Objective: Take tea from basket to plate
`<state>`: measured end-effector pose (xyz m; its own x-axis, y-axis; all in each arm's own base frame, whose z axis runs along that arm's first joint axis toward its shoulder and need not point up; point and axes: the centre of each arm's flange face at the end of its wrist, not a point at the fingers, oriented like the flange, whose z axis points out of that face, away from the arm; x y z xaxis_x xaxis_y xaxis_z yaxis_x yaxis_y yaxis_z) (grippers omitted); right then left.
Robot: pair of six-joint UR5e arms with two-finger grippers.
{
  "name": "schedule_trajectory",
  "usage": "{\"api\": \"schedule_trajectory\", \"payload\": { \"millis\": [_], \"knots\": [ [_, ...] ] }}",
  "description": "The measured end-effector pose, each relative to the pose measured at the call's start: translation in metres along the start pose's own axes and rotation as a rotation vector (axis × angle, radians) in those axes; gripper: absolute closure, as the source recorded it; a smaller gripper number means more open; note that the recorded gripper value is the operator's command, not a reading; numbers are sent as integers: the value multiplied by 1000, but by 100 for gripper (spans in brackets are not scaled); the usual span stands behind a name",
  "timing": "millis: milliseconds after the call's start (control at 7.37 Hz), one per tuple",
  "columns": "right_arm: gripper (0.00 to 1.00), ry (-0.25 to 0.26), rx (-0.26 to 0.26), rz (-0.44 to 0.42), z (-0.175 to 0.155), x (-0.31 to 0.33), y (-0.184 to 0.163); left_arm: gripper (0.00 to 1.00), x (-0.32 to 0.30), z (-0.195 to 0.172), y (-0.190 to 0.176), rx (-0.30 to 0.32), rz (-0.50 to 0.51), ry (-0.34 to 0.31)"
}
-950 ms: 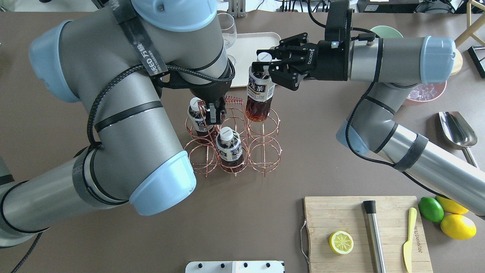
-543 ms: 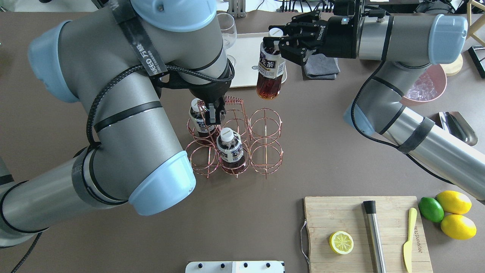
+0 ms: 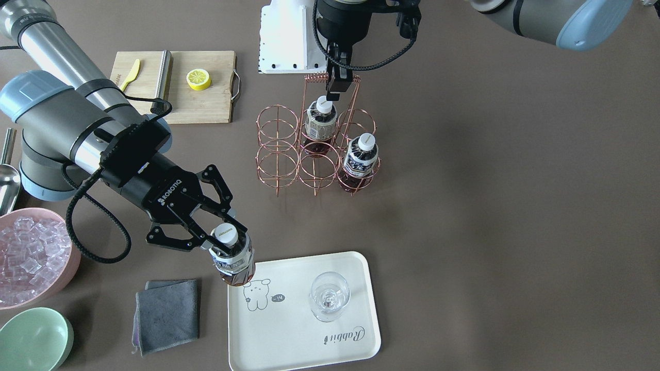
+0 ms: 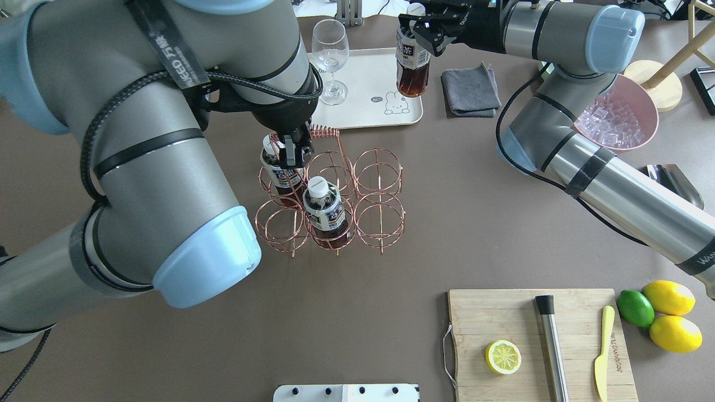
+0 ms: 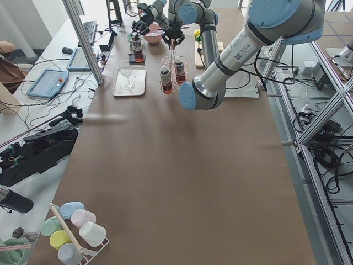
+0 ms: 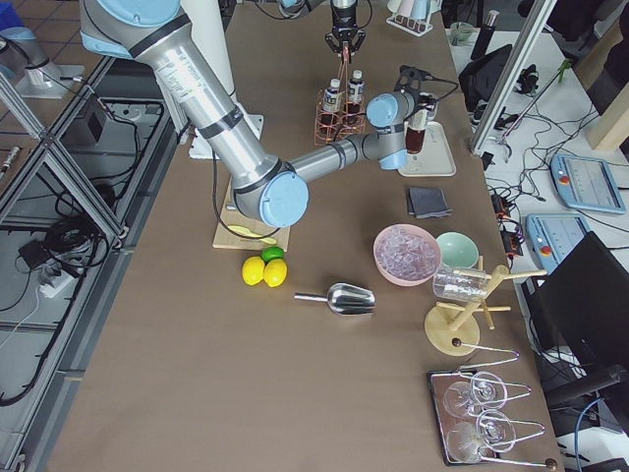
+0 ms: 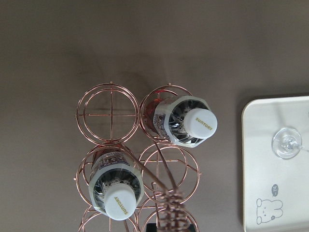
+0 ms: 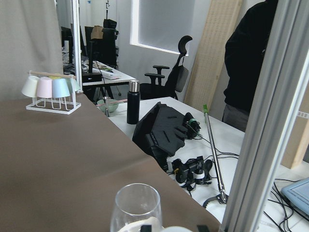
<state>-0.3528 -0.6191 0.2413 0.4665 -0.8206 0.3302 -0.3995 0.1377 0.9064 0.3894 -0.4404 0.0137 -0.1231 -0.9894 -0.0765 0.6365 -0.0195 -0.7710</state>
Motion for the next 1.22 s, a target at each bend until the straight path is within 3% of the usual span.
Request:
{"api": "schedule_trajectory", "payload": {
  "millis": [407, 678, 950, 1221],
  "knots": [
    [100, 209, 29, 30, 34, 4, 28, 100, 11, -24, -73, 23, 73, 44],
    [100, 311, 96, 143, 58, -2, 37, 100, 37, -30, -122, 49, 153, 38],
    [100, 373, 154, 233, 67, -1, 59, 100, 94, -24, -181, 129, 154, 42],
    [100, 397, 158, 249, 70, -1, 80, 100, 163, -29, -280, 181, 107, 45]
  ]
}}
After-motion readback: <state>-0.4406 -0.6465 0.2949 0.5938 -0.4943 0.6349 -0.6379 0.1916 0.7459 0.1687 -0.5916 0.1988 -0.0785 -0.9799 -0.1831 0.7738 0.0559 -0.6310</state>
